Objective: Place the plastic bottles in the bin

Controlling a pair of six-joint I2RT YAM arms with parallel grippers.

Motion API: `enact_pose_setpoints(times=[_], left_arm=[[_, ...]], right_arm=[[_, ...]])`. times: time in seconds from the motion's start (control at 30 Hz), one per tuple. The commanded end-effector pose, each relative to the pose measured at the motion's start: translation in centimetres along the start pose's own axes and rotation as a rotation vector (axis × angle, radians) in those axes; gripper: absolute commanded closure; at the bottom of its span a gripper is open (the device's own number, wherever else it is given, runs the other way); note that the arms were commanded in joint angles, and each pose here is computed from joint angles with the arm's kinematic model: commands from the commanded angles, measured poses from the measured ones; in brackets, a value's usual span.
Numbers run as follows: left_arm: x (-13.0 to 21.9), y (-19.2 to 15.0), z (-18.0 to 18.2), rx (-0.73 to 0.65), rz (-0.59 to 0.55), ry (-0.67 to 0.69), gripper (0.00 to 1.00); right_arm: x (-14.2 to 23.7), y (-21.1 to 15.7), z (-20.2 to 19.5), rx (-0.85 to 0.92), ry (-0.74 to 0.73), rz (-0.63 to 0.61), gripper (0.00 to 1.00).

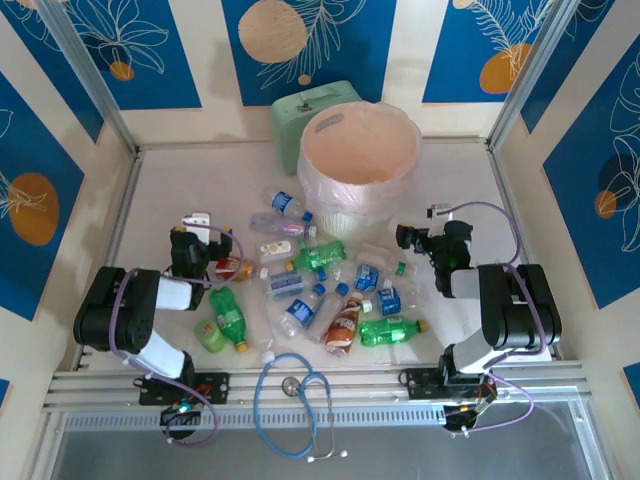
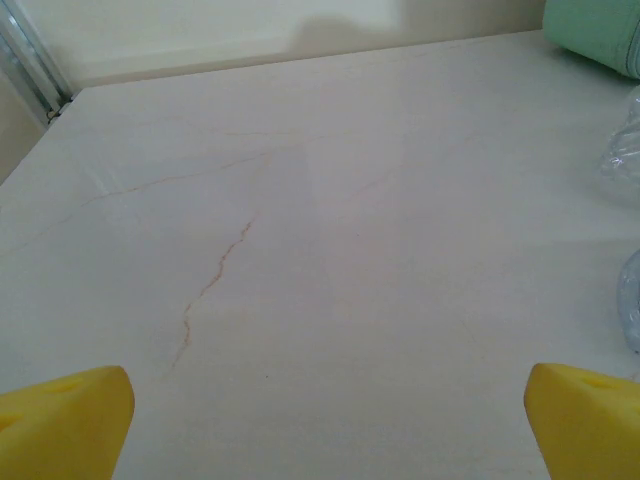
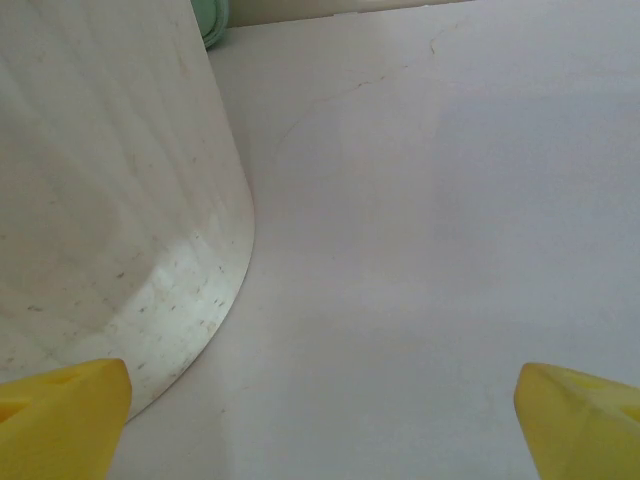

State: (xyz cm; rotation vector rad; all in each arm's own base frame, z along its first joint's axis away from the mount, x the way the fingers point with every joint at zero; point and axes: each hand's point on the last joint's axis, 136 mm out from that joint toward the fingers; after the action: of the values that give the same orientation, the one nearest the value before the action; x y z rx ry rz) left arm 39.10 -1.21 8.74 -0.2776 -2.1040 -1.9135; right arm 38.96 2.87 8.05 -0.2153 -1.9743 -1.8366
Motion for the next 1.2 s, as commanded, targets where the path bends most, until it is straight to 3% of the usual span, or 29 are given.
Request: enact_pose_setpoints(times=[0.0, 0.77, 0.83, 0.93, 1.03, 1.1, 1.17], left_arm=[[-0.3, 0.6, -0.7, -0.007, -0.013, -0.028, 0.00], [-0.3, 0.5, -0.6, -0.005, -0.009, -0.027, 0.00], [-0.3, 0.6, -0.6, -0.005, -0.011, -0.028, 0.00], [-0.2, 0.8, -0.5, -0.009, -0.023, -0.019, 0.00], [1.0, 4.5, -0.4, -0.060, -0.011, 0.102, 0.00], [2.8, 8.6, 0.2, 0.045, -0.047, 0.199, 0.00], [5.1, 11.0, 0.1, 0.209, -0.014, 0.192, 0.03]], right_arm=[[-0.1, 1.6, 0.1, 0.014, 0.008, -0.044, 0.01], [0.0, 1.6, 0.1, 0.012, 0.011, -0.047, 0.01], [0.2, 2.2, -1.1, -0.012, -0.063, -0.032, 0.01], [1.6, 4.8, -3.1, -0.097, -0.156, 0.034, 0.01], [6.6, 8.0, -5.1, -0.317, -0.307, 0.132, 0.01], [9.9, 8.6, -5.0, -0.499, -0.350, 0.125, 0.01], [12.7, 5.8, -5.6, -0.750, -0.427, 0.110, 0.01]])
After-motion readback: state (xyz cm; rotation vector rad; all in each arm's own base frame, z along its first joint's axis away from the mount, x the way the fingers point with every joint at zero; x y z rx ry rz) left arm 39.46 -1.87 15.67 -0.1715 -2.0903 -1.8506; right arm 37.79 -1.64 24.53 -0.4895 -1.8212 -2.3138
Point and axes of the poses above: each hand's point on the last joint's axis, 136 mm out from that joint toward the fingers, its own x axis back along the fingers, its own z axis along the line the jaws close on, y = z × x, and after that the axes turned 11 degrees about x, right-handed
